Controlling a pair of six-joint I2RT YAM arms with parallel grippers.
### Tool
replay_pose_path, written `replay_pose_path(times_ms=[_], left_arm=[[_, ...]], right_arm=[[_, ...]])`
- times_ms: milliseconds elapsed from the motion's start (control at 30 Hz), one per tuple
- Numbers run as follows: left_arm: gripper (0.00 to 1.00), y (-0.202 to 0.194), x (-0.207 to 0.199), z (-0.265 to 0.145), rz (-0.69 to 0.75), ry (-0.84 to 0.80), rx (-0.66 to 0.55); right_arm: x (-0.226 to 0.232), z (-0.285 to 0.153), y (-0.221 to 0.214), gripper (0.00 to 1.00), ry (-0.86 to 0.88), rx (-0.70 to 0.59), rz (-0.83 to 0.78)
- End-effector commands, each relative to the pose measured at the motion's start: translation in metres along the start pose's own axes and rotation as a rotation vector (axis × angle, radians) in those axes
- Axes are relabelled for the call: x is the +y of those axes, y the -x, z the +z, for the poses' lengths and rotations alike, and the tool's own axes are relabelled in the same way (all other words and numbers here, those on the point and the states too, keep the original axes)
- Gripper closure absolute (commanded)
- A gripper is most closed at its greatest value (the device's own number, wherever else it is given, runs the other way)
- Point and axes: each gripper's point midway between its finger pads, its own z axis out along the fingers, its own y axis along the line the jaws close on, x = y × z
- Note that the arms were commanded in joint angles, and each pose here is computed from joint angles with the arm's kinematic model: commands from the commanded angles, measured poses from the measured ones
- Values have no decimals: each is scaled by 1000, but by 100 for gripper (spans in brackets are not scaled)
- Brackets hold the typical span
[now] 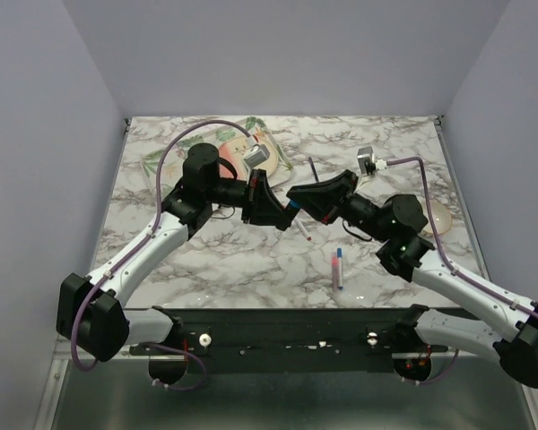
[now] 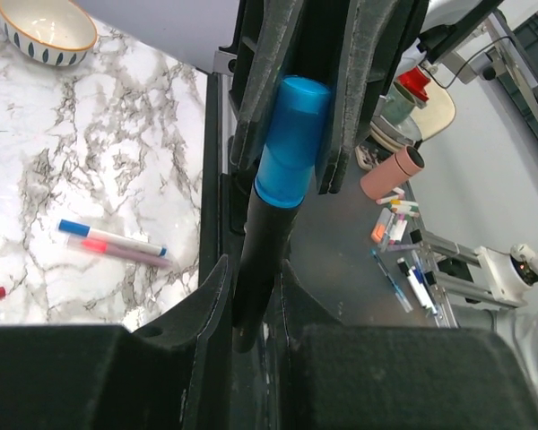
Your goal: Insert the pens into the pen caps
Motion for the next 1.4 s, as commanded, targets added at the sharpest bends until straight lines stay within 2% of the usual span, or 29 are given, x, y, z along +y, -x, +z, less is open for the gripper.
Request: replay_pose_path(times_ms=[0,133,267,400,533,667,767,800,833,867,900,1033,1067,1133,1167,1200,1267,1367], left_arm=[[100,134,7,-20,350,269,-384],[100,137,6,-27,366,294,-380],[100,140,8,-28,362,301,-367],[100,143,8,-29,376,297,-355],[100,148,9,-30,363,299,-350],[100,144,11,-27,329,286,-328],[100,127,22,-28,275,310,-292],[100,109,33,-28,235,329,-275],[100,103,29,-30,239,331,-279],[100,94,30,-31,227,333,-278],[100,76,38,-31,179,337,-269],[100,36,43,-33,104,354,-243],[100,28,47,-34,91,379,-239],[100,2,55,-37,38,414,-196],[100,-5,58,-38,19,433,-190],[100,-19,70,-43,-36,494,-178],[100,-29,77,-47,-85,553,-184],[100,-60,98,-41,-217,657,-206]], right_arm=[[63,-63,-172,99,206,691,384],[49,-76,-187,99,118,768,352],[51,-83,-195,99,125,838,351],[61,-86,-190,99,195,838,339],[58,-89,-194,99,183,891,323],[55,-80,-178,99,134,828,283],[45,-60,-142,99,1,696,243],[46,-44,-116,99,-27,616,211],[45,-40,-101,94,-60,579,194],[45,-33,-83,82,-75,530,169],[37,-26,-67,75,-134,462,138],[29,-12,15,60,-273,174,93],[26,-18,34,51,-312,100,87],[16,-25,58,42,-384,-10,78],[15,-30,62,34,-398,-28,70],[12,-40,74,31,-432,-75,63],[4,-52,75,23,-483,-91,59],[-9,-74,68,18,-565,-97,72]])
